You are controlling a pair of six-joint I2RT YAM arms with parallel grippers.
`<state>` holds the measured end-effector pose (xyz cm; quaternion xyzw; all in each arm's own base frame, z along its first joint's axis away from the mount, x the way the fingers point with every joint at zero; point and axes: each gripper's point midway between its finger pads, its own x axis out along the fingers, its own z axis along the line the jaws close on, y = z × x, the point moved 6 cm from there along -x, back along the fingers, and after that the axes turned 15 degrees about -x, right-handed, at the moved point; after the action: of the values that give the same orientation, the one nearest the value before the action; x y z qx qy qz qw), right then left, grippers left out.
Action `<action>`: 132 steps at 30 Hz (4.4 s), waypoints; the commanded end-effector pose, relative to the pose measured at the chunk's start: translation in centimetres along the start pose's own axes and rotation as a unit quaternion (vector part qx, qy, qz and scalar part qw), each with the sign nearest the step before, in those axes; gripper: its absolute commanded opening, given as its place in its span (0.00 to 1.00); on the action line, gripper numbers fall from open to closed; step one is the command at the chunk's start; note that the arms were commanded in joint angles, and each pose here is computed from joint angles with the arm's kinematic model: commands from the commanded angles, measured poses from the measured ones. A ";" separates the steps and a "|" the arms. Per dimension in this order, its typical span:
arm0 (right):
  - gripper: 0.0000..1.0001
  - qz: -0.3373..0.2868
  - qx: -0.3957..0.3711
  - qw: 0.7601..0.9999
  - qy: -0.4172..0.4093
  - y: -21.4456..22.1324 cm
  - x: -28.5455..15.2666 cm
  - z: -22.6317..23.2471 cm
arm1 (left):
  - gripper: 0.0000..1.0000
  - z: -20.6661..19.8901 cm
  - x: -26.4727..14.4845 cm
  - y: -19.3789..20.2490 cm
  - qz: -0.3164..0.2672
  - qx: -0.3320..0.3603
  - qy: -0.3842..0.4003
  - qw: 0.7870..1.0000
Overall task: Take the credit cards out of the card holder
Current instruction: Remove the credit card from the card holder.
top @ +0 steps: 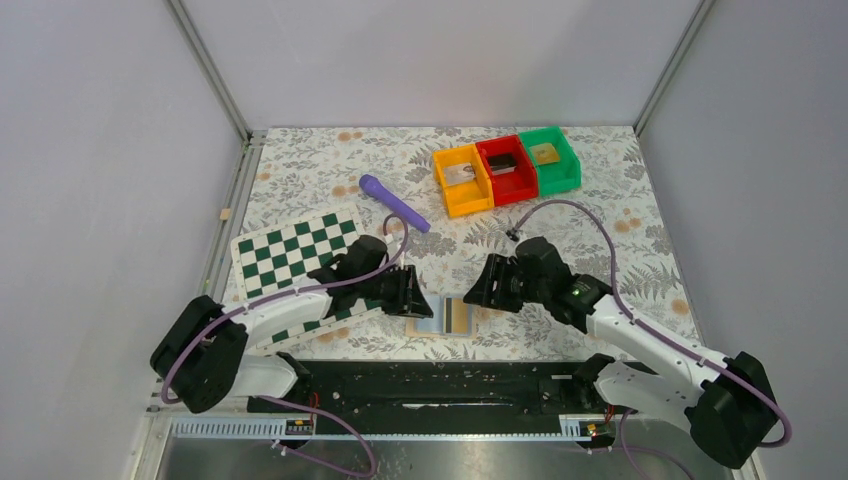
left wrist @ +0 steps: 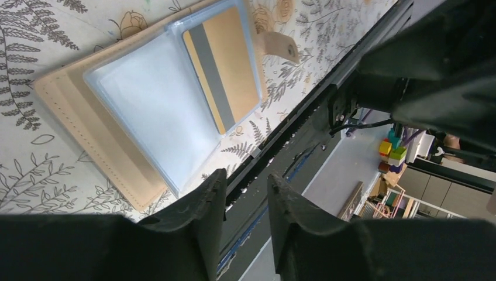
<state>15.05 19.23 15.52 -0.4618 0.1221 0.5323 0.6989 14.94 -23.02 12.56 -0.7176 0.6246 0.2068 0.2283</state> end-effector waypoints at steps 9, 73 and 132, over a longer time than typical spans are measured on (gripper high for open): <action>0.50 -0.009 0.005 1.000 -0.020 0.3 2.8 2.3 | 0.22 2.4 2.2 -0.7 -0.011 0.008 -0.032 0.999; 0.45 -0.002 0.024 0.997 -0.070 2.5 6.8 1.2 | 0.21 5.3 3.0 0.9 0.010 -0.005 -0.096 0.995; 0.25 -0.008 -0.001 0.996 -0.086 1.8 5.9 2.2 | 0.23 5.2 3.4 1.2 0.019 -0.007 -0.094 0.995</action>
<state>14.80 23.45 10.84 -0.4301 0.0860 0.5598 0.7031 14.07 -22.72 6.70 -0.6849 0.6159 0.2820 0.2684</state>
